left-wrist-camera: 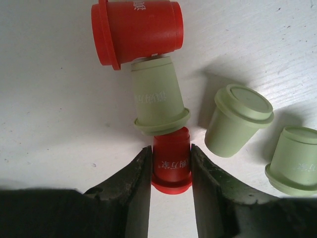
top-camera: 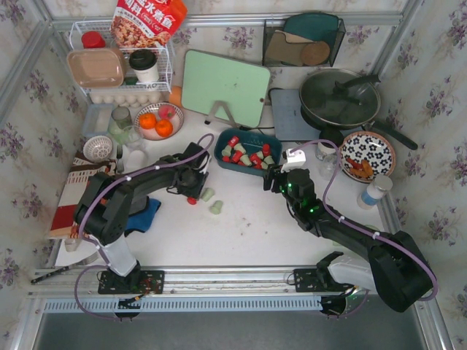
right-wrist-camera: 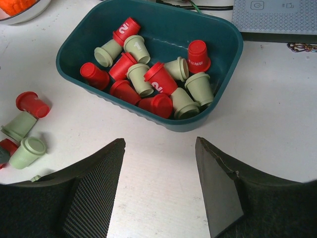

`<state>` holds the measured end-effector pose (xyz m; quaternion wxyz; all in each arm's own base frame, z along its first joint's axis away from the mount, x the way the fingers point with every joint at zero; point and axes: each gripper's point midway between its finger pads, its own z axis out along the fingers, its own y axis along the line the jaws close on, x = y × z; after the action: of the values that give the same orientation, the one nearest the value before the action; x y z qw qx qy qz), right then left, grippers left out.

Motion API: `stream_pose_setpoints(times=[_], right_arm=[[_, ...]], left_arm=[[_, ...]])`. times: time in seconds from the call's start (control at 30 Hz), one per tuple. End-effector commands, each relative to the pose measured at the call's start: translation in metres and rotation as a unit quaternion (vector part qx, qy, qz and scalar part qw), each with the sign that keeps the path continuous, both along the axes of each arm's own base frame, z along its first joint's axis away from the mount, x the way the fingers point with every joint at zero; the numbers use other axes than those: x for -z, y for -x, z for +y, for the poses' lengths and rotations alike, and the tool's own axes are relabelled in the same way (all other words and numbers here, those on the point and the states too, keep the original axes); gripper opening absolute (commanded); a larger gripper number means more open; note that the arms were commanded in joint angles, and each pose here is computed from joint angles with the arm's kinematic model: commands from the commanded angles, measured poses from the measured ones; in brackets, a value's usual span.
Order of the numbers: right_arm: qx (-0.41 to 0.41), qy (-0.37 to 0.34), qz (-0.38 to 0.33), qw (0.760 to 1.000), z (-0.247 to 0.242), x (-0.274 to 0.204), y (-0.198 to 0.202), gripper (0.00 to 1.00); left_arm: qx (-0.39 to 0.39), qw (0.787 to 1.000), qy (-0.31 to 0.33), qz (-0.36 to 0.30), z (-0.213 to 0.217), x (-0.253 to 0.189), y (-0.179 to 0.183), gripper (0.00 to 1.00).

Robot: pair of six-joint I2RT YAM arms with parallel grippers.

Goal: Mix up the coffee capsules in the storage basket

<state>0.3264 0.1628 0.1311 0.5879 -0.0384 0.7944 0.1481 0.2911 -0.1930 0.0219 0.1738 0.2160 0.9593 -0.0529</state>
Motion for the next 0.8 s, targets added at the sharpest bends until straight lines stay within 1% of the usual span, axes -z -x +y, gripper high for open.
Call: stream_pose_setpoints(times=[0.0, 0.27, 0.4, 0.47, 0.57, 0.7, 0.77], right_arm=[[-0.002, -0.003, -0.012, 1.0, 0.002, -0.007, -0.003, 0.67], [-0.003, -0.003, -0.013, 1.0, 0.002, -0.008, -0.002, 0.67], [-0.003, -0.004, -0.014, 1.0, 0.002, -0.009, -0.002, 0.67], [-0.003, -0.004, -0.014, 1.0, 0.002, -0.009, -0.002, 0.67], [-0.004, -0.005, -0.013, 1.0, 0.002, -0.009, -0.002, 0.66], [-0.007, -0.008, -0.013, 1.0, 0.004, -0.01, -0.001, 0.67], [-0.006, -0.008, -0.014, 1.0, 0.003, -0.01, -0.002, 0.66]], left_arm=[[-0.004, 1.0, -0.006, 0.02, 0.002, 0.01, 0.006, 0.37], [-0.01, 0.999, -0.016, 0.027, 0.002, 0.018, 0.002, 0.35], [-0.025, 1.0, -0.011, 0.011, 0.002, 0.01, -0.002, 0.29], [-0.032, 0.999, 0.013, -0.013, -0.003, -0.013, -0.006, 0.28], [-0.032, 0.996, 0.067, -0.055, -0.016, -0.053, -0.013, 0.28], [-0.017, 0.98, 0.156, -0.119, -0.046, -0.11, -0.033, 0.28], [-0.007, 0.973, 0.184, -0.141, -0.062, -0.13, -0.049, 0.28]])
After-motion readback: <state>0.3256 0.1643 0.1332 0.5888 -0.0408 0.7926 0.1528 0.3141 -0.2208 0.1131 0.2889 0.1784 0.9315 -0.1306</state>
